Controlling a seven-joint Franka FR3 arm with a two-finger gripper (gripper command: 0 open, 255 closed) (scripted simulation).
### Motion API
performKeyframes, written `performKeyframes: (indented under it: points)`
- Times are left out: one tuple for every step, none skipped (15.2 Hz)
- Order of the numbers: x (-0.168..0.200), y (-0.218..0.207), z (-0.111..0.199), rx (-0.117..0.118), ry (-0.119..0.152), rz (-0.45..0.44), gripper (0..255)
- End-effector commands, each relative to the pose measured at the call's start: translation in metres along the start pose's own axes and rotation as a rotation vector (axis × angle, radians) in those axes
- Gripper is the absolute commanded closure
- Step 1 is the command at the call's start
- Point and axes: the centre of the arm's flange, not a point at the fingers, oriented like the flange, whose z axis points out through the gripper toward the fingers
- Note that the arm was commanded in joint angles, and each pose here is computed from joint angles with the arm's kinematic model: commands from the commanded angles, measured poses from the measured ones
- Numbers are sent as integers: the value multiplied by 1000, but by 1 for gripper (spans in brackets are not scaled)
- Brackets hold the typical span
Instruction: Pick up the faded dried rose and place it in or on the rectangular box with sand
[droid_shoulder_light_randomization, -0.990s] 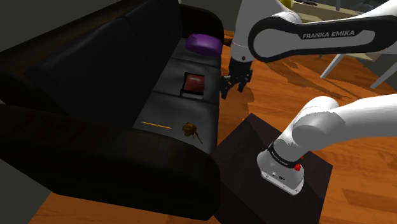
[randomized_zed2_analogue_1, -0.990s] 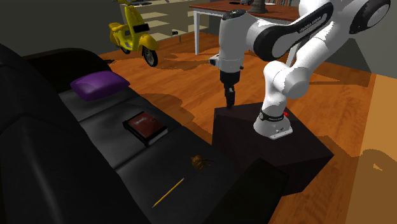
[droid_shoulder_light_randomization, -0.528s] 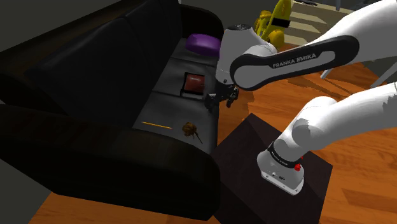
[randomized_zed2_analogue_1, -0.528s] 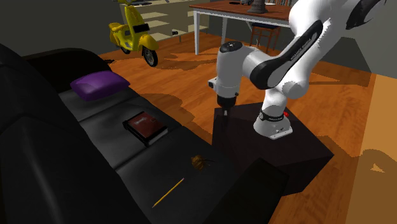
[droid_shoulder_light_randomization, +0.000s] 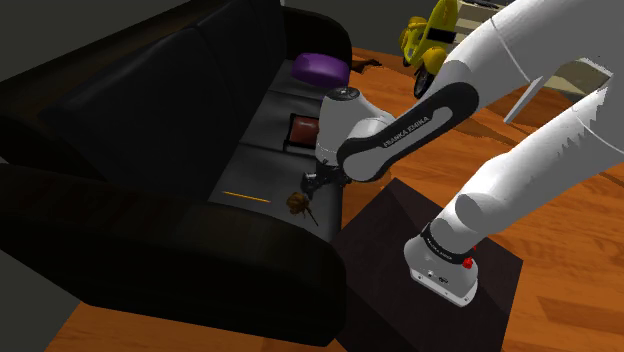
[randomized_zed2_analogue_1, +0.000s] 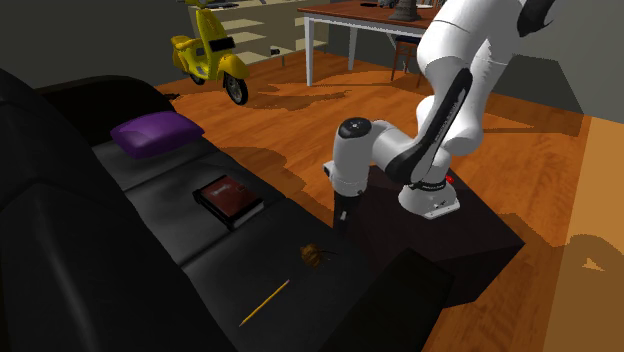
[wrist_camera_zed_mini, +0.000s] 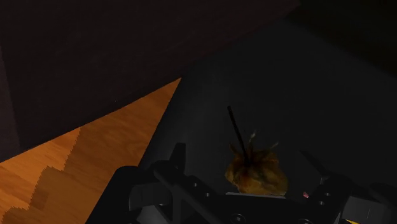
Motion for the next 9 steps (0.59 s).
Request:
performKeyframes:
  points:
    - [0, -7, 10, 4, 3, 21, 0]
    - [0, -7, 15, 4, 3, 21, 0]
    - [0, -7, 21, 4, 3, 21, 0]
    - [0, -7, 26, 4, 3, 21, 0]
    - [0, -7, 31, 4, 3, 21, 0]
    - [0, -7, 36, 4, 3, 21, 0]
    - [0, -7, 42, 4, 3, 21, 0]
    - [0, -7, 50, 4, 3, 21, 0]
    - [0, -7, 50, 4, 3, 21, 0]
